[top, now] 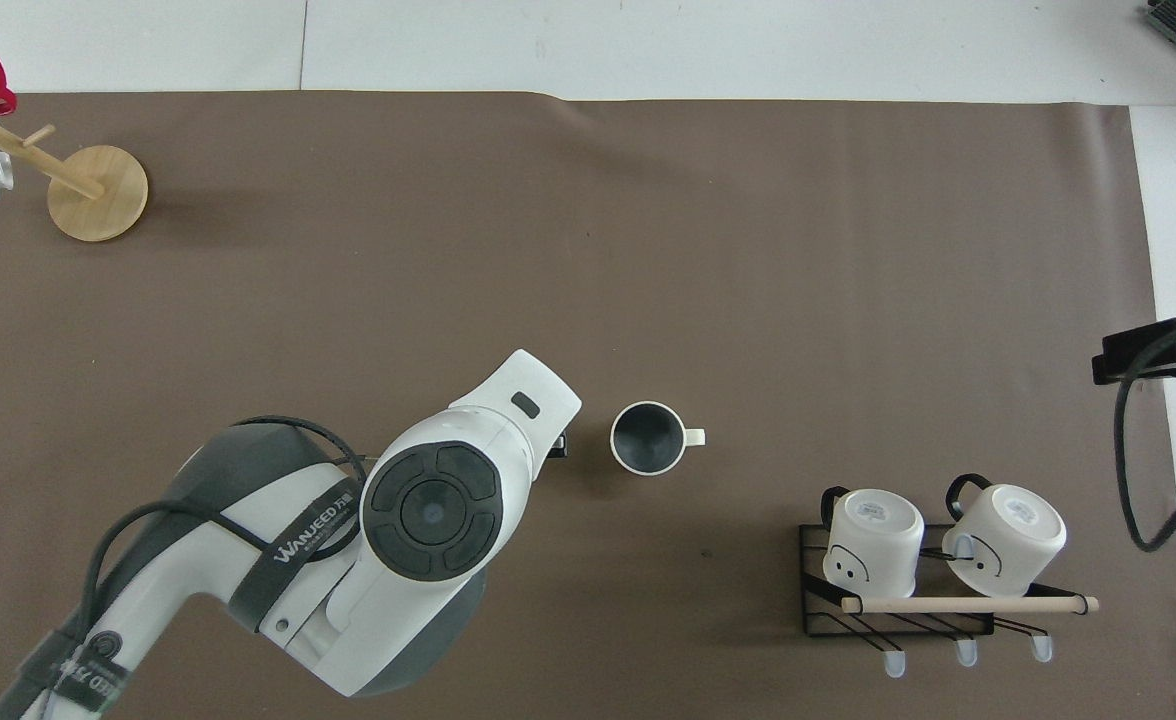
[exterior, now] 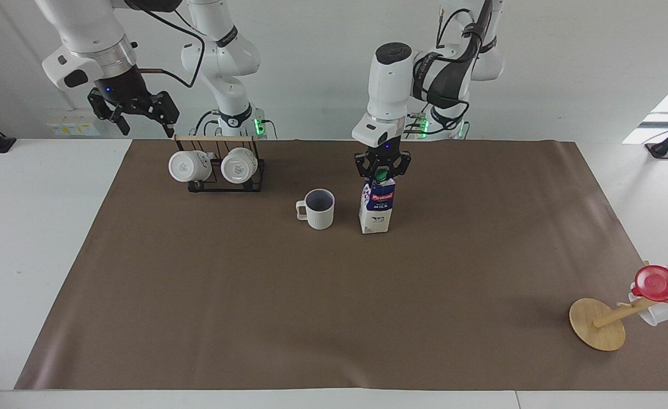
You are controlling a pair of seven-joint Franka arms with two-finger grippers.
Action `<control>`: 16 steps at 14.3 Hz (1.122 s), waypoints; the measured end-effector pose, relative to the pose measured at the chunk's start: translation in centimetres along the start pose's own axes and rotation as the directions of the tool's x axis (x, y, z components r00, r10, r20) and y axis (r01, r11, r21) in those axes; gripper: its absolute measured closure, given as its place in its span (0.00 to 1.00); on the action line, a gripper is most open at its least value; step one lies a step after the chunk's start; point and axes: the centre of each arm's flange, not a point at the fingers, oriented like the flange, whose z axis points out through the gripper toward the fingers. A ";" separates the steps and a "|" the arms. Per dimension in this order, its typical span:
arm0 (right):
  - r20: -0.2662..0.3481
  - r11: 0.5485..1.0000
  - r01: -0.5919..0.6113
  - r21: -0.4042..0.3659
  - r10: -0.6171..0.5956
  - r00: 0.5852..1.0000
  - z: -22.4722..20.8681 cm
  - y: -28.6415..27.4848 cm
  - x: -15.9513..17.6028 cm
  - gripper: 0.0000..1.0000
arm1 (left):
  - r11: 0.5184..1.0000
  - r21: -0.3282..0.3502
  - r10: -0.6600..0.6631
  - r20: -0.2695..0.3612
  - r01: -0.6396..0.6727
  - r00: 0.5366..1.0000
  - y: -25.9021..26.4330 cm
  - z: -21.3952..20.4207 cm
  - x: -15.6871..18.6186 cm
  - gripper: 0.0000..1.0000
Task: Place cup and milk on table
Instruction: 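Lift the carton with the left gripper while the right gripper withdraws, then set the milk carton down beside the mug and release it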
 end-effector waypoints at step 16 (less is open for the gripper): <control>0.002 1.000 0.000 0.000 0.000 1.000 0.0 0.0 -0.1 0.00 | 0.999 0.039 -0.029 0.037 0.027 0.999 -0.8 -5.0 3.0 0.00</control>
